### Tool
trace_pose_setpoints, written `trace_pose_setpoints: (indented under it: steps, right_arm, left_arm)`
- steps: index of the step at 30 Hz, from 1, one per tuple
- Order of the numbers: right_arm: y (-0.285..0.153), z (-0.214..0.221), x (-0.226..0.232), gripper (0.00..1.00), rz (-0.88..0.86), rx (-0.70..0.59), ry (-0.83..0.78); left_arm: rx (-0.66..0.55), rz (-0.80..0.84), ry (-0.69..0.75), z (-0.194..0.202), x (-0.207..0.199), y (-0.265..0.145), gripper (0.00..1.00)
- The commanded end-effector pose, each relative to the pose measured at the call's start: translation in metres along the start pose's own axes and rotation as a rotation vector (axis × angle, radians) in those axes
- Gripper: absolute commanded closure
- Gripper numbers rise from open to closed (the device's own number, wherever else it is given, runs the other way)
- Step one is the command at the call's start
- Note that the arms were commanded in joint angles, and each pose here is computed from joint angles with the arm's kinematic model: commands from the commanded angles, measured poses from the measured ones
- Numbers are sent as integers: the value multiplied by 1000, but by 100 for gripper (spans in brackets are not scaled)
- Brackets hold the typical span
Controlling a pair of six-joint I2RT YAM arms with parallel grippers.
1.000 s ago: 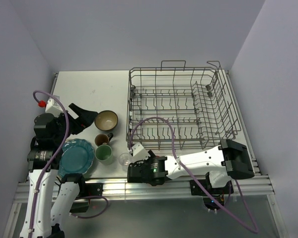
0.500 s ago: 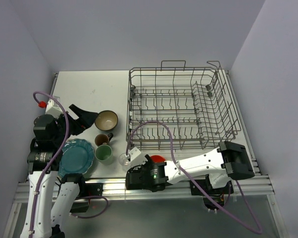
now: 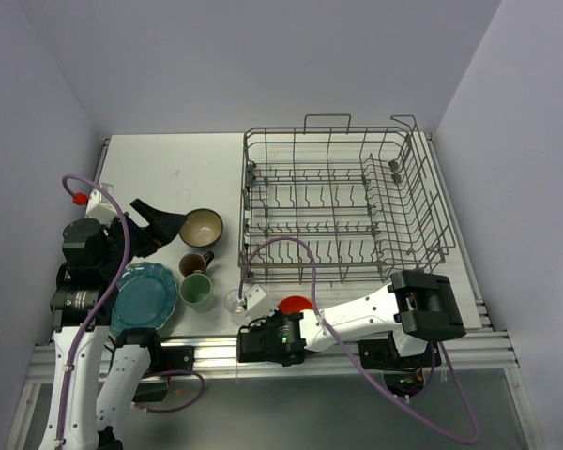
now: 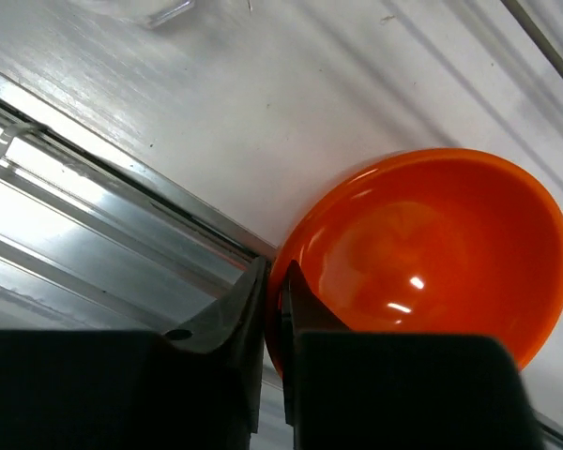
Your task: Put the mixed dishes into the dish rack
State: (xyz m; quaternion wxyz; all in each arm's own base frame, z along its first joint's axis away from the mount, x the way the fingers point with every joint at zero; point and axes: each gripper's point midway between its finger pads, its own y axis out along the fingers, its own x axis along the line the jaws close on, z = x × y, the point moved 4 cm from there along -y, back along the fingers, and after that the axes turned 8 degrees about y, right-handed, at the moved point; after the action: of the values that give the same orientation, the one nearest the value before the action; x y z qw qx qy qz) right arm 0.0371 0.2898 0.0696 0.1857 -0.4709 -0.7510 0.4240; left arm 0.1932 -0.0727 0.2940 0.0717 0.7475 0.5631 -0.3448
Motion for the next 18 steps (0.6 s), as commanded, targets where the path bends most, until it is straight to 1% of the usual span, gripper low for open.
trace_pose_setpoints:
  steps: [1, 2, 5, 8, 9, 11, 12, 13, 16, 17, 18]
  right_arm:
    - [2, -9, 1, 92, 31, -50, 34]
    - [1, -8, -1, 100, 45, -45, 23]
    - [-15, -19, 7, 100, 38, -78, 15]
    - [-50, -33, 20, 100, -5, -109, -1]
    - [-68, -47, 30, 100, -55, -136, 23]
    - [-97, -59, 38, 100, -137, -168, 33]
    - [-114, -71, 43, 100, -196, -187, 65]
    - [-133, -82, 41, 100, -259, -213, 88]
    - [-168, -106, 40, 100, -409, -274, 175]
    - [-189, -121, 32, 100, -482, -326, 223]
    - [-195, -130, 23, 100, -501, -354, 257]
  left_arm:
    - [-25, 30, 34, -7, -9, -8, 9]
    - [-23, 27, 32, -7, -8, -7, 9]
    - [-20, 25, 35, -5, -7, -8, 9]
    - [-19, -7, 42, -4, -2, -7, 9]
    - [-18, -20, 49, -4, 1, -7, 9]
    - [-17, -69, 51, -4, 8, -5, 10]
    - [-15, -86, 64, -4, 11, -5, 11]
    - [-21, -118, 70, -6, 15, -4, 11]
    - [-9, -164, 95, -4, 24, -3, 11]
    - [-1, -175, 94, -3, 27, -1, 11]
    - [2, -179, 95, -3, 28, 0, 11]
